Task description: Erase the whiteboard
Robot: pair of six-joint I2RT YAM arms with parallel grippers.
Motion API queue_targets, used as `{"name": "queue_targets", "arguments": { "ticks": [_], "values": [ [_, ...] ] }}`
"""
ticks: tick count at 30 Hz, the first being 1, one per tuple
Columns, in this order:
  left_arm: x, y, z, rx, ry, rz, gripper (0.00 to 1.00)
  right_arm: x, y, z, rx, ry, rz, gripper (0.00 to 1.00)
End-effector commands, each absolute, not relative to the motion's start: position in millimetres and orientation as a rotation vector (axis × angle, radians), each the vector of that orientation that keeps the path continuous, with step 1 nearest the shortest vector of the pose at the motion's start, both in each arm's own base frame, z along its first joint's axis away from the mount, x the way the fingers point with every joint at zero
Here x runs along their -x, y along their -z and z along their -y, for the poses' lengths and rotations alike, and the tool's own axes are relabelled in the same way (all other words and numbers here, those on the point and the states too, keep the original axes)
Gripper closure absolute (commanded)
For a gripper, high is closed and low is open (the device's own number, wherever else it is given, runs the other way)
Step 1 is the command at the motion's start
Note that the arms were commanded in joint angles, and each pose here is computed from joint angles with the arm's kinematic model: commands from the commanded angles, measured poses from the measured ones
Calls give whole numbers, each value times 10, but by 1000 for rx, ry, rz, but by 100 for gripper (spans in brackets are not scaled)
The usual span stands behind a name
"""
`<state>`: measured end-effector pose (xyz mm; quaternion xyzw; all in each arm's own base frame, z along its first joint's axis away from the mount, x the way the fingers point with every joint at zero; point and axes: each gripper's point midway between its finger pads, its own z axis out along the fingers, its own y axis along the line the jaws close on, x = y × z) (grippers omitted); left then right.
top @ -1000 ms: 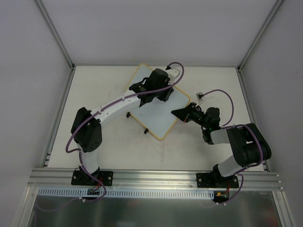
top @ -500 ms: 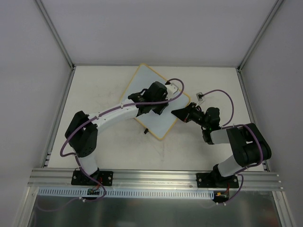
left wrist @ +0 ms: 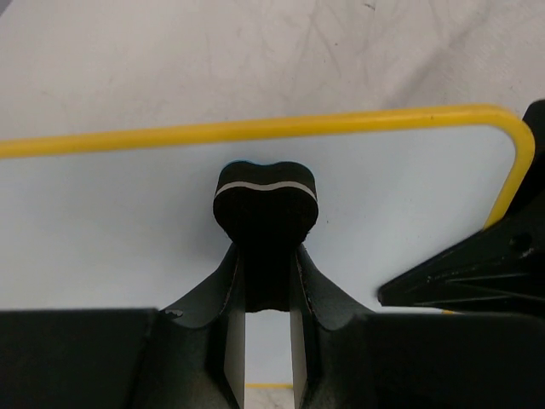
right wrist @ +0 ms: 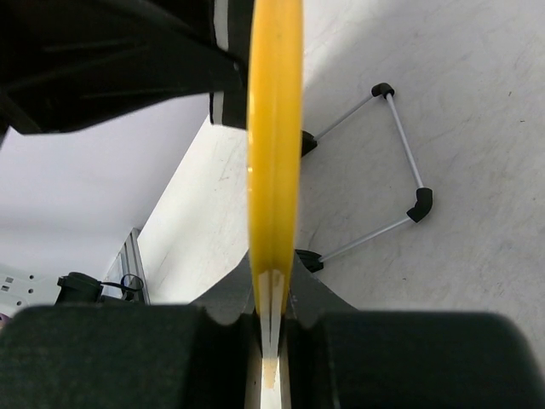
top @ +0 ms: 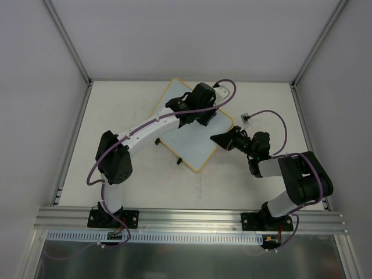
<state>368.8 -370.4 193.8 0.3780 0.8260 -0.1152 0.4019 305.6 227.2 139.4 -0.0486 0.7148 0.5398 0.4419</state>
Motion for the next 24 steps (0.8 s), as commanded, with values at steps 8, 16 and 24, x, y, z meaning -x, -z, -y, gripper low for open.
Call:
{"name": "queue_targets", "arguments": {
  "ticks": [8,16,24],
  "values": [
    [-3743,-1700,3611,-992,236,-2165,100,-2973,-1880,-2398,357,-1347,-1543,100],
    [-3411,-1501,3250,-979,216,-2253,100,-2964,-1879,-2399,360,-1348,-1544,100],
    [-3116,-1216,2808,-787,334,-2324,100,-2959,-1892,-2403,364,-1348,-1539,100]
  ]
}}
